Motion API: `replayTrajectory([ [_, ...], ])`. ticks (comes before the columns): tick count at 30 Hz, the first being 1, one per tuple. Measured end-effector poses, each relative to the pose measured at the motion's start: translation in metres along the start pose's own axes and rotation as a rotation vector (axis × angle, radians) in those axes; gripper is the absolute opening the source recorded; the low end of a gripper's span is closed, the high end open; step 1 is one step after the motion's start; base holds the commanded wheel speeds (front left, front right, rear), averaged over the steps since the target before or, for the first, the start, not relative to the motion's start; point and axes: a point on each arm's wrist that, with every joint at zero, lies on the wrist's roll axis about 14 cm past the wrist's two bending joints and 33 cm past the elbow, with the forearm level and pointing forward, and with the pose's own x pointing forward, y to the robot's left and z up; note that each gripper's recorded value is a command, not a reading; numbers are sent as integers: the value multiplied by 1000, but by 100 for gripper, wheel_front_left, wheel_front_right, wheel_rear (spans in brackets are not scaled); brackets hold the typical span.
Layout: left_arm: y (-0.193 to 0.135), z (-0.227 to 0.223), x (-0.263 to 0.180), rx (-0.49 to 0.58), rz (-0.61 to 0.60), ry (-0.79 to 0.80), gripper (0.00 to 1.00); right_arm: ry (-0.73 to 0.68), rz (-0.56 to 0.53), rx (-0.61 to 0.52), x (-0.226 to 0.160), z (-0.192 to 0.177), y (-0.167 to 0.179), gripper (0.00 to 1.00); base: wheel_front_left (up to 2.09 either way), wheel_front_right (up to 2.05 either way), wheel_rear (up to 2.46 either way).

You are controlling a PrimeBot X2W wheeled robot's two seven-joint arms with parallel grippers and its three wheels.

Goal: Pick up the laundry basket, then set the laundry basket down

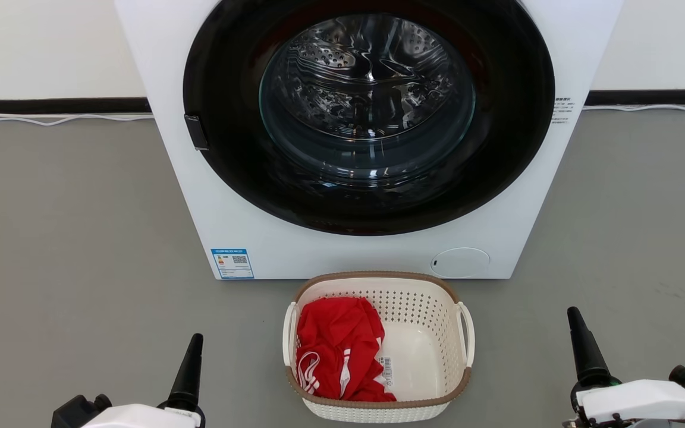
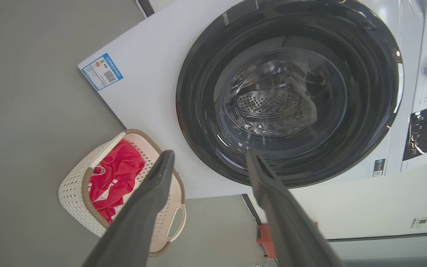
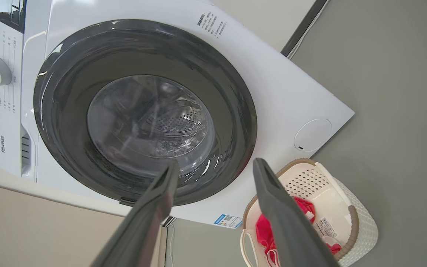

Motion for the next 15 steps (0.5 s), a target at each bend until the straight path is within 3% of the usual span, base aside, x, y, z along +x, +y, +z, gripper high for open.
replayTrajectory([
  [15,-4,0,-1,177,-12,-16,100,-12,17,-187,0,0,4,100,0,0,0],
])
